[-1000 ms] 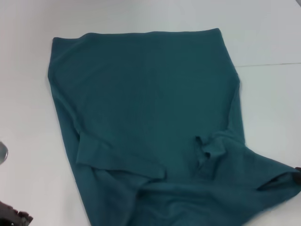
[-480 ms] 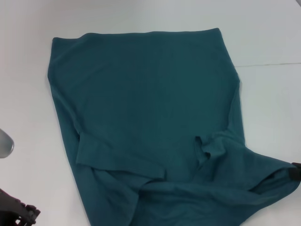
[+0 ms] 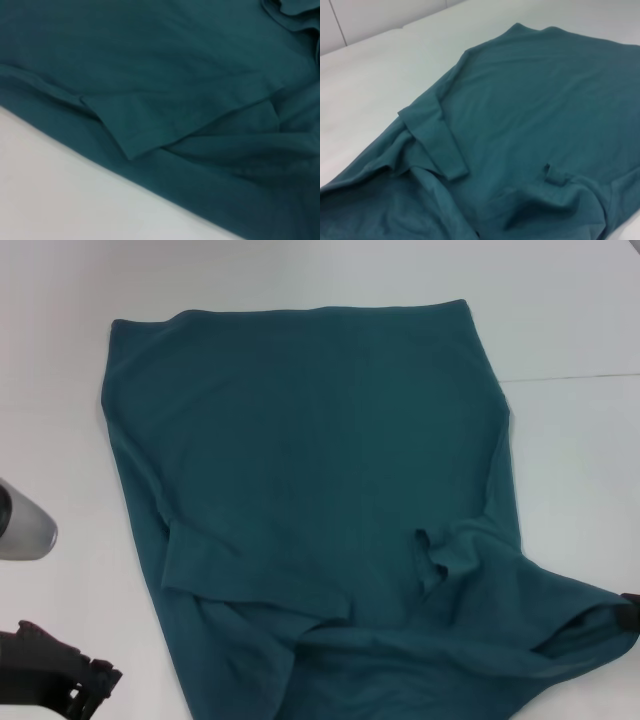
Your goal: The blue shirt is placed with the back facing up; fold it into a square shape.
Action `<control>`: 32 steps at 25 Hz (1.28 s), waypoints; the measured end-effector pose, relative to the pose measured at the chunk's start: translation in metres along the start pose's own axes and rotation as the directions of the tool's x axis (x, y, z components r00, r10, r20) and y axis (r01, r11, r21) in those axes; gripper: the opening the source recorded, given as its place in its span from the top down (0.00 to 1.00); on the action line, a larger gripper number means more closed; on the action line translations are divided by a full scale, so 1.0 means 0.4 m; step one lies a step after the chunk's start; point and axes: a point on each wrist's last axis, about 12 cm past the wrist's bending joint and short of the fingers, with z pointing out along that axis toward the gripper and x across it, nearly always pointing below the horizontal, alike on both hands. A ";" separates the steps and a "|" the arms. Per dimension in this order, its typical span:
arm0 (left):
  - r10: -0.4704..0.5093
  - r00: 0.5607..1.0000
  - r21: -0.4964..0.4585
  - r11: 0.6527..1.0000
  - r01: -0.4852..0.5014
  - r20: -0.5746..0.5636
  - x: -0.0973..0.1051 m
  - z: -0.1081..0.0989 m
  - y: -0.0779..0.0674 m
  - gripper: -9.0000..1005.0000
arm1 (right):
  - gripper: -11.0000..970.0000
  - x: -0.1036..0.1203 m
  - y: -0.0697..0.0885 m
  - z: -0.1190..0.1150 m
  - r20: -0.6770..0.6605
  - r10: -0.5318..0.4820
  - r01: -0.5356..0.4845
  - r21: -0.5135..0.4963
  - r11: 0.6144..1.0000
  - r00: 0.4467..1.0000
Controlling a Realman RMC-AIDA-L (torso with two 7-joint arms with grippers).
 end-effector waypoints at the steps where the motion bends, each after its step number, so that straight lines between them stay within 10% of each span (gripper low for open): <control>1: 0.000 1.000 0.003 1.000 0.000 0.000 -0.002 0.003 0.000 0.94 | 0.92 0.000 0.000 0.001 -0.002 0.000 0.000 -0.001 1.000 1.000; 12: 0.013 1.000 0.033 0.999 -0.013 0.024 -0.025 0.010 -0.004 0.88 | 0.92 0.004 -0.006 0.014 -0.023 0.007 -0.007 -0.011 1.000 1.000; 32: -0.030 0.993 0.205 0.979 0.006 0.117 -0.087 0.029 -0.043 0.39 | 0.91 -0.072 -0.047 0.086 -0.039 -0.034 0.033 -0.023 0.999 0.999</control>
